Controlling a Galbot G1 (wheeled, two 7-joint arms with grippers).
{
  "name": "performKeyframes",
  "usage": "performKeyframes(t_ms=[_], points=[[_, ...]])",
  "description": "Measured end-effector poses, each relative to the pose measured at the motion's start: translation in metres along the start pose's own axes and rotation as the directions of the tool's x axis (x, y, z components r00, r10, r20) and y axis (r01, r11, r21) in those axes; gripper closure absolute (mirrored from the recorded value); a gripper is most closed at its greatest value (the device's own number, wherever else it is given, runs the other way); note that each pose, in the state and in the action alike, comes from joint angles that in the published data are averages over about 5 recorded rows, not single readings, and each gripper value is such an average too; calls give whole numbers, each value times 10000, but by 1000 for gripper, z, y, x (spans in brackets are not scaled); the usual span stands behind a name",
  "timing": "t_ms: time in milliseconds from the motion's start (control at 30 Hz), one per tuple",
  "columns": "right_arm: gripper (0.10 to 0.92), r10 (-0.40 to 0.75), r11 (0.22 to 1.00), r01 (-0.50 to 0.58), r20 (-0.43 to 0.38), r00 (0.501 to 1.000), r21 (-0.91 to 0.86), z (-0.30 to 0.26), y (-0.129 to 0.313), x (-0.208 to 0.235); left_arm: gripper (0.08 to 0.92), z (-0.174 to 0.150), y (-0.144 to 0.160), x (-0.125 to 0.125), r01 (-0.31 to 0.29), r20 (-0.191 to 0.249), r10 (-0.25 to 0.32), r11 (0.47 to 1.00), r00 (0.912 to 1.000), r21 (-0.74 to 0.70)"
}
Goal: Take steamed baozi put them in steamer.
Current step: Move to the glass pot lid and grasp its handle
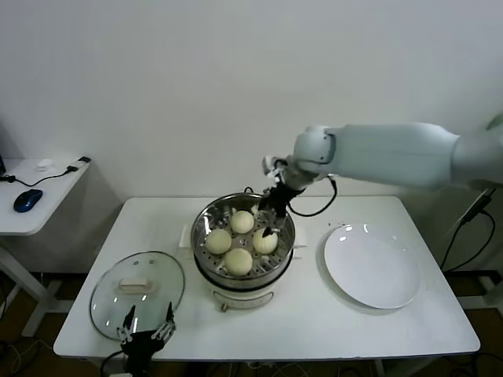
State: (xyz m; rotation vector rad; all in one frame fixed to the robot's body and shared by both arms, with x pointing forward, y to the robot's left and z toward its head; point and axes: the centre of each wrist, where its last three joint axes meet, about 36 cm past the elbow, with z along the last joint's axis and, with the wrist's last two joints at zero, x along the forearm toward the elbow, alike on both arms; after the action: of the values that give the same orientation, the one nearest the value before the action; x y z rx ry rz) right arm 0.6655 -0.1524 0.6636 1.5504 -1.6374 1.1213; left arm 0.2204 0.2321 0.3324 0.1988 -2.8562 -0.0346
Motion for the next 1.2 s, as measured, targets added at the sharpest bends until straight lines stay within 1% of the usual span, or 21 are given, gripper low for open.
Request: performKeyframes(t_ms=[100, 167, 267, 367, 533, 700, 833, 933, 1000, 1067, 1200], points=[[200, 1131, 9927, -1072, 1181, 9865, -553, 23, -3, 22, 177, -1, 1, -1, 0, 68, 0, 10000, 10000, -30], [199, 2118, 9751, -1941, 1901, 9586, -1075, 43, -1, 33, 177, -3, 2, -2, -18, 134, 19, 10000, 9999, -43], [200, 3690, 9237, -3187, 2692, 8896, -2128, 80, 7, 46, 177, -6, 3, -4, -78, 285, 81, 9999, 9996, -116], [200, 5101, 8465, -4090, 2990, 8065, -3409, 124, 26, 47, 177, -7, 5, -6, -129, 477, 142, 9996, 9988, -261], [199, 6734, 7084, -4924, 2752, 6862, -5057, 183, 68, 28, 177, -12, 11, -12, -197, 902, 246, 9983, 9956, -544], [200, 7706, 6050, -5289, 2706, 5770, -5952, 215, 106, 1, 177, -16, 19, -20, -151, 1382, 281, 9955, 9900, -939], [200, 8340, 5238, -5284, 2759, 4779, -6681, 241, 139, -25, 177, -15, 25, -28, 41, 1866, 236, 9892, 9822, -1463], [200, 8772, 4500, -5141, 2535, 4077, -7302, 269, 172, -50, 177, -12, 31, -33, 238, 2261, 227, 9794, 9738, -2007], [200, 8988, 4004, -4985, 2238, 3768, -7689, 289, 199, -72, 177, -10, 34, -36, 406, 2513, 226, 9690, 9677, -2436], [200, 9152, 3522, -4827, 1871, 3570, -8018, 307, 230, -94, 177, -6, 38, -39, 643, 2751, 202, 9534, 9612, -2947], [200, 9390, 2609, -4638, 1110, 3255, -8466, 334, 287, -134, 177, 3, 49, -43, 1301, 3164, 123, 8959, 9485, -4249]])
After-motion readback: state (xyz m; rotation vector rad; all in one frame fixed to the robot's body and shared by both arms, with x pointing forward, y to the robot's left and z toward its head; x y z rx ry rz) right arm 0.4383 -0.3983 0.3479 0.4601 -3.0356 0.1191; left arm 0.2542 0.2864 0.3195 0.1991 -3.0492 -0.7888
